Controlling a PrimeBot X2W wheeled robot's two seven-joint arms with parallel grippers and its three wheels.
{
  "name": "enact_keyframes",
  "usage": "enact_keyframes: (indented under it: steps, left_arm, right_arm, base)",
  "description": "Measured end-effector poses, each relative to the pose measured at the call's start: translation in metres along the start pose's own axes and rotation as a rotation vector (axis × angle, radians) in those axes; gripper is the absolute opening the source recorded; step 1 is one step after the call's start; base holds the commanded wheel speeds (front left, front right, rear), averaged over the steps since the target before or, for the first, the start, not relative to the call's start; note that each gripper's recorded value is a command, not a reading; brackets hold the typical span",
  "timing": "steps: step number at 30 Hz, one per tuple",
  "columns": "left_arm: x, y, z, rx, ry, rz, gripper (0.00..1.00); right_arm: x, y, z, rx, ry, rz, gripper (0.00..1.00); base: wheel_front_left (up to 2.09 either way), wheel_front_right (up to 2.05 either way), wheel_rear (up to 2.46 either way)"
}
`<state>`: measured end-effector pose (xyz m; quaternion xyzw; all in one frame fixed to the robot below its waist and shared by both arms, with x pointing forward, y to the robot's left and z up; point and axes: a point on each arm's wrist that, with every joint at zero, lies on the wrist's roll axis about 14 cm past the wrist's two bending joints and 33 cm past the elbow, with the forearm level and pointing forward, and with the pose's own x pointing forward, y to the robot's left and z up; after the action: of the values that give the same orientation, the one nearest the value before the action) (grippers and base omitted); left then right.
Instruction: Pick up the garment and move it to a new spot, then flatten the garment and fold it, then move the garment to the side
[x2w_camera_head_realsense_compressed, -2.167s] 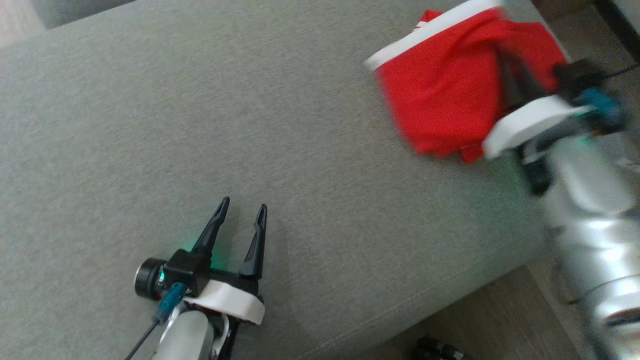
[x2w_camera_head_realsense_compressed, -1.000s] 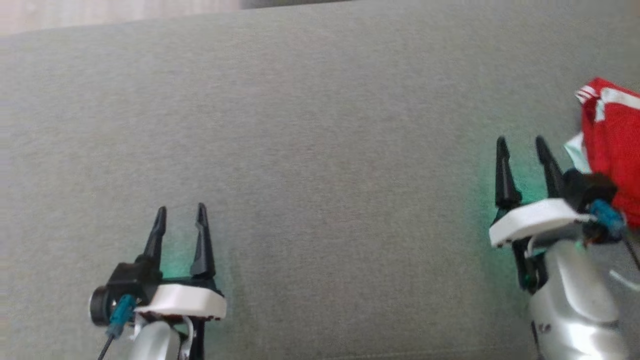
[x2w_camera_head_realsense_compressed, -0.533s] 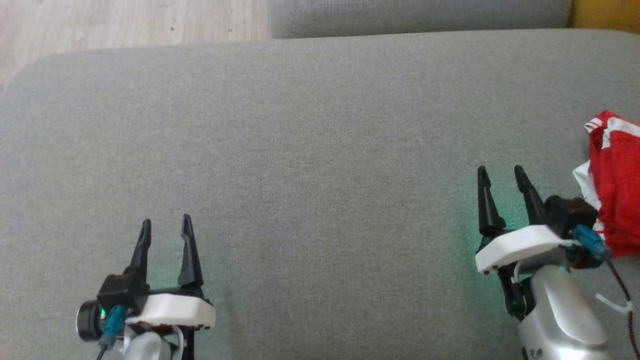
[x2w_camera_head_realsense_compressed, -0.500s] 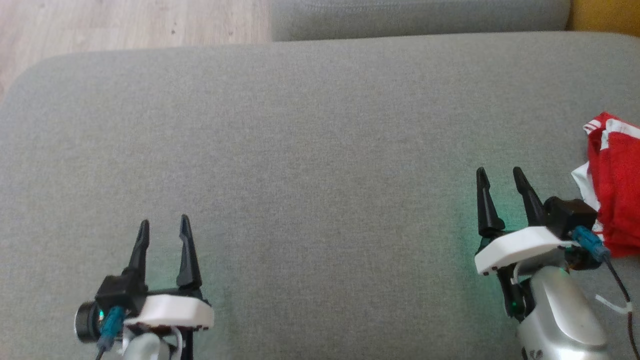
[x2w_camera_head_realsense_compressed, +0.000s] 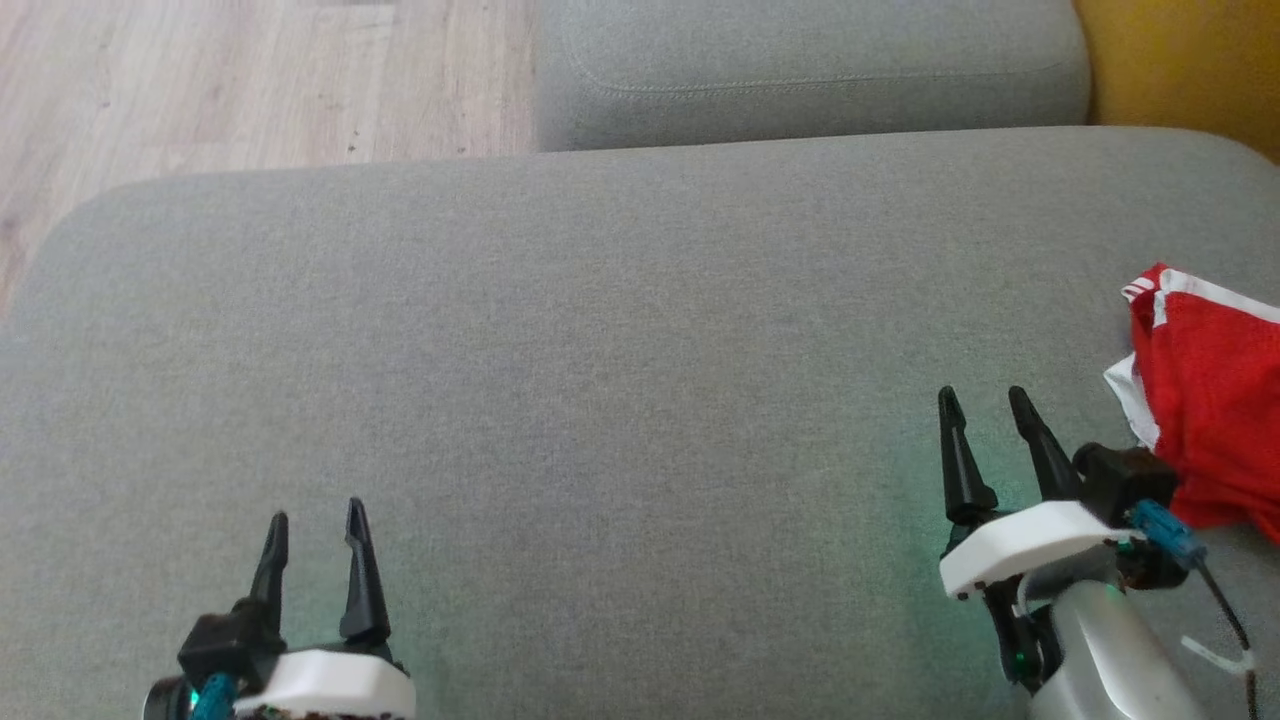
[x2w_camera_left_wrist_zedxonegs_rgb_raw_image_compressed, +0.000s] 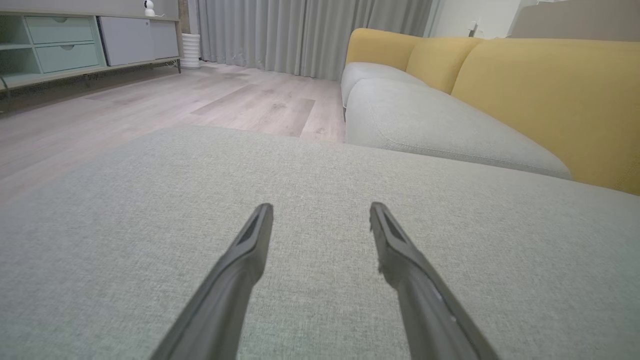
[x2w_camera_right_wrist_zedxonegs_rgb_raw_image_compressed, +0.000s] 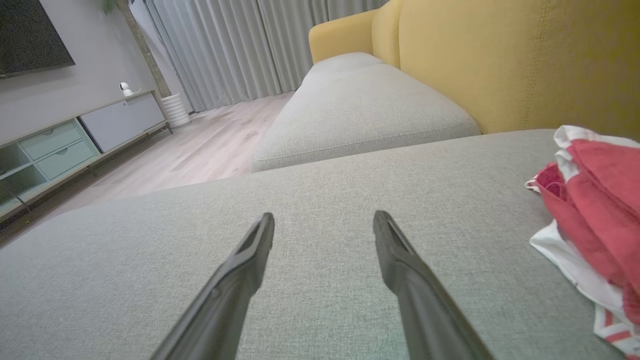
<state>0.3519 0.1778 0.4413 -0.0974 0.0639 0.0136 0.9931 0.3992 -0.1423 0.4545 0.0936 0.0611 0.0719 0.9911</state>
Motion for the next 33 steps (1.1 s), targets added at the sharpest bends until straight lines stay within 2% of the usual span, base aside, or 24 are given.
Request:
enact_keyframes:
  steps: [3, 4, 11, 33]
  left_arm:
    - [-0.002, 0.000, -0.001, -0.002, 0.001, -0.001, 1.00]
    - [-0.002, -0.001, -0.001, -0.003, 0.002, -0.006, 0.00]
    - [-0.017, 0.007, -0.033, -0.030, 0.107, 0.025, 0.00]
    - [-0.014, 0.011, -0.030, -0.267, 0.120, 0.072, 0.00]
  right_arm:
    - [0.000, 0.001, 0.003, 0.002, -0.008, 0.002, 1.00]
    - [0.000, 0.001, 0.004, 0.005, -0.013, 0.002, 0.00]
    - [-0.024, -0.007, -0.040, 0.047, 0.114, -0.040, 0.00]
    - [-0.020, -0.020, -0.024, 0.285, 0.065, -0.112, 0.00]
  base:
    - [0.00, 0.00, 0.00]
    - [0.00, 0.00, 0.00]
    - [0.00, 0.00, 0.00]
    - [0.00, 0.00, 0.00]
